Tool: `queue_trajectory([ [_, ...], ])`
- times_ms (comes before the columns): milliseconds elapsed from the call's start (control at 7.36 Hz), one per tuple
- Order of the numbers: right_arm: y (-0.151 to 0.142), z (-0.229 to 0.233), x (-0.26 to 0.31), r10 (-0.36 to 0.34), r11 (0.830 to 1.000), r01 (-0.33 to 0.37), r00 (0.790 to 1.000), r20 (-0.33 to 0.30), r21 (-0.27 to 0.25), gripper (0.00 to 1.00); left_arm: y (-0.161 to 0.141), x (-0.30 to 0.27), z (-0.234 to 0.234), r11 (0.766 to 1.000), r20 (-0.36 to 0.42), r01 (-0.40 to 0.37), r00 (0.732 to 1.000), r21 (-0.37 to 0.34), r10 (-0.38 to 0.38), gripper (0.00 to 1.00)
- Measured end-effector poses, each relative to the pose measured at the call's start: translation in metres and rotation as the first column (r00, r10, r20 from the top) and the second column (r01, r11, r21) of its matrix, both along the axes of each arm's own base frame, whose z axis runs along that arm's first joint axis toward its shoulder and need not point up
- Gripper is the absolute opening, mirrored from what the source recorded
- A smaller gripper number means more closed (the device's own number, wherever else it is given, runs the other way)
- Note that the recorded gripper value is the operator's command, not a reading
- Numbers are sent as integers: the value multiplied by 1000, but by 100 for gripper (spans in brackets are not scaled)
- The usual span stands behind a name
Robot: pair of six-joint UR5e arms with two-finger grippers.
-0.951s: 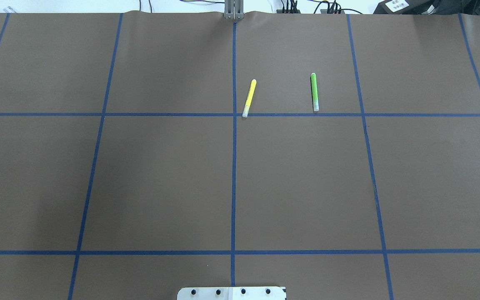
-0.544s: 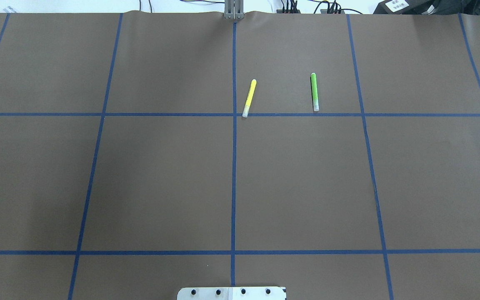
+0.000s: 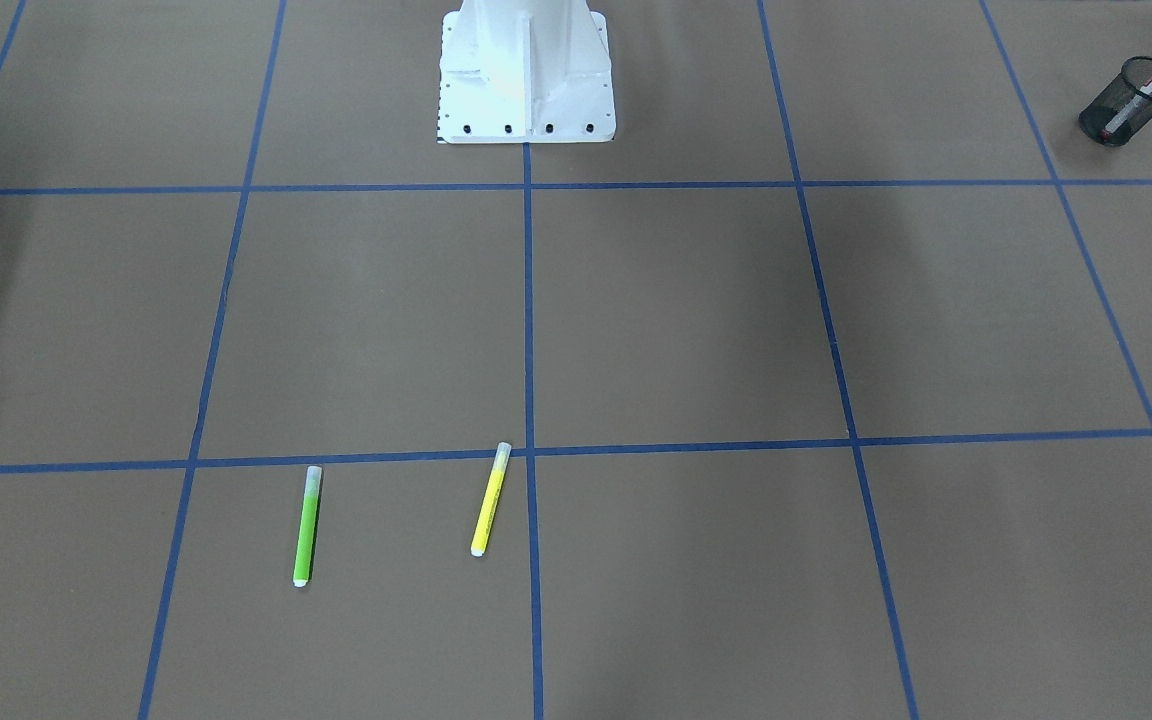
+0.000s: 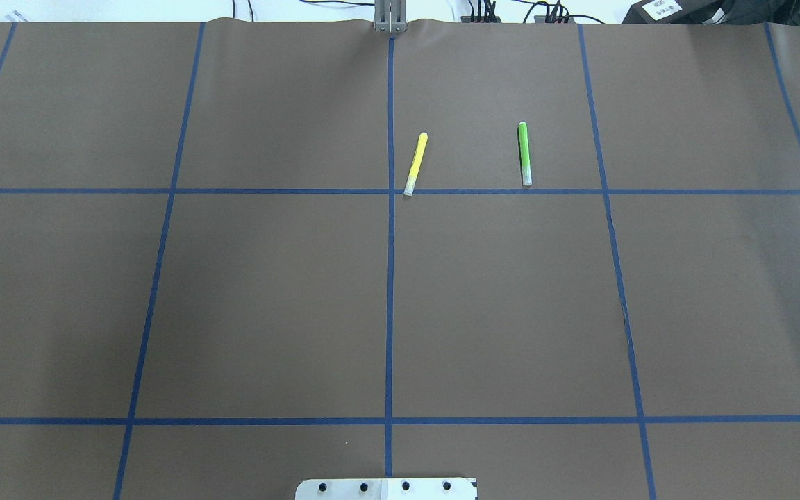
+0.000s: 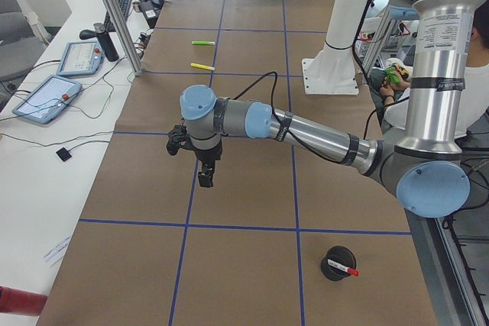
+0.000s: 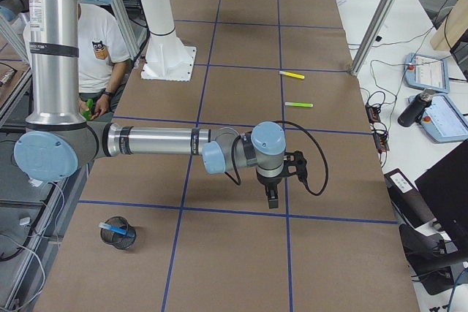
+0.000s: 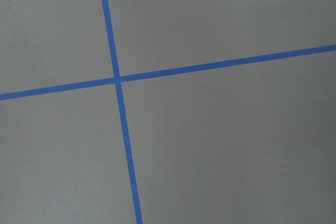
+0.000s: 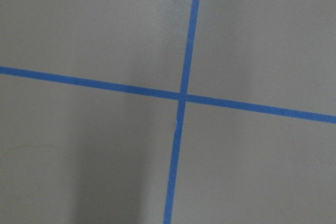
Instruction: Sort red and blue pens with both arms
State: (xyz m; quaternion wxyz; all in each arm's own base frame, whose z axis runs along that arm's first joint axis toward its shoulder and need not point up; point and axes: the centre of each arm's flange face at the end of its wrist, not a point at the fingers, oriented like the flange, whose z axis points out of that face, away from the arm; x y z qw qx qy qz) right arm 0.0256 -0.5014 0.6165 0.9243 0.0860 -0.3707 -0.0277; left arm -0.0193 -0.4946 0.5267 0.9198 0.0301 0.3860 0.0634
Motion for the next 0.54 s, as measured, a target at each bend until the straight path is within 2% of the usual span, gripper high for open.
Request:
queue_trajectory([
  [272, -26, -42, -11, 0, 999, 0, 1000, 10, -55, 99, -2, 1, 2, 1000, -2, 0, 1000, -6, 0, 100],
  [544, -23, -76, -12, -4, 995, 5, 1000, 8, -103, 99, -4, 2, 9, 1000, -4, -2, 1000, -18, 2, 100],
])
